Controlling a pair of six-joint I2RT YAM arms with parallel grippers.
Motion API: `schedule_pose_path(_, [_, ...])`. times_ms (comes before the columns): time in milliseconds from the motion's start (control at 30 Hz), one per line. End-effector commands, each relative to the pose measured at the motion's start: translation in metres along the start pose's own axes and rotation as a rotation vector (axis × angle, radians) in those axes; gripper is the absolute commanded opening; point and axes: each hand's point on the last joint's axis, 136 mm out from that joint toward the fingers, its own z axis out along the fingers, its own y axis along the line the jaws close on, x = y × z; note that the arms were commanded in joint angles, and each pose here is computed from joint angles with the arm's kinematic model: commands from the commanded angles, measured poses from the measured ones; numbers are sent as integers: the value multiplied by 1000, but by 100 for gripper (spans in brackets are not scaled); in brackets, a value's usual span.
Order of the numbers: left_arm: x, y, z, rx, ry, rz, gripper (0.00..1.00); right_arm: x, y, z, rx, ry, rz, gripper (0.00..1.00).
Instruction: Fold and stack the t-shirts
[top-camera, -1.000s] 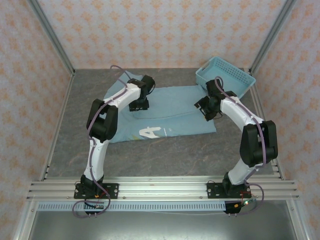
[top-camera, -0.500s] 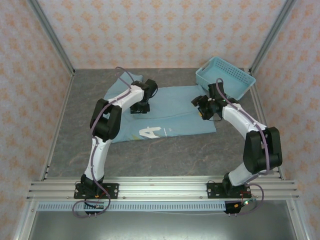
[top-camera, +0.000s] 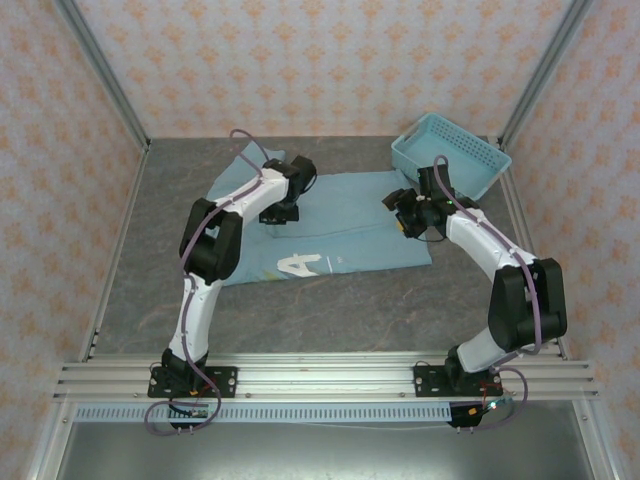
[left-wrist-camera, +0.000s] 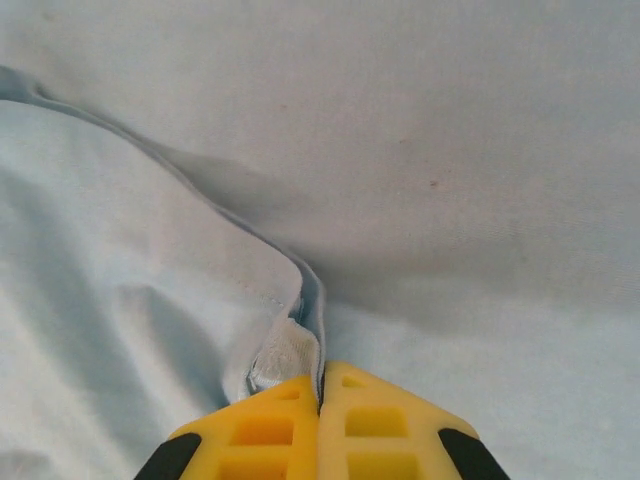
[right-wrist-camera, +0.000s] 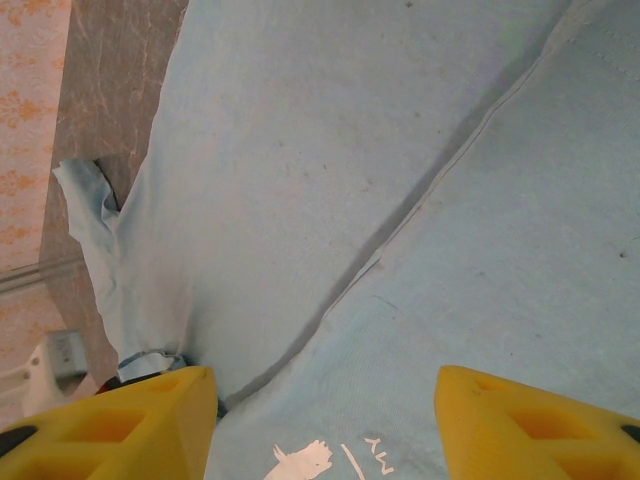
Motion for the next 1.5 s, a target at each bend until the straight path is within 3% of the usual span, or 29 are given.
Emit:
schedule_pose_path(0, [-15, 17, -43, -12, -78, -47, 0, 1, 5, -5, -18, -7, -14, 59])
schedule_pose_path(333, [-25, 13, -35, -50, -79, -45, 0, 4, -2, -5, 2, -2, -10, 59])
schedule_pose_path(467, [-29, -1, -31, 6, -83, -42, 0, 6, -6, -5, 11, 3, -7, 59])
schedule_pose_path(533, [-27, -16, -25, 73, -56, -20, 9, 6, -9, -4, 20, 2, -4, 59])
schedule_pose_path(600, [-26, -18, -26, 87, -48, -19, 42, 7, -14, -4, 40, 3, -6, 60])
schedule_pose_path(667, [-25, -3, -37, 58, -70, -30, 62, 7, -21, -4, 71, -2, -15, 60])
schedule_pose_path(833, [3, 90, -63, -25, -55, -240, 65, 7, -56, -7, 198, -6, -16, 60])
schedule_pose_path(1000, [82, 176, -36, 44, 109, -591, 63, 2, -93, -16, 343, -9, -7, 60])
schedule_pose_path(1200, [138, 197, 6, 169, 254, -863, 66, -3, -122, -19, 408, 11, 16, 61])
schedule_pose_path(1467, [151, 203, 23, 222, 271, -1118, 66, 0, -142, -14, 461, 52, 22, 61])
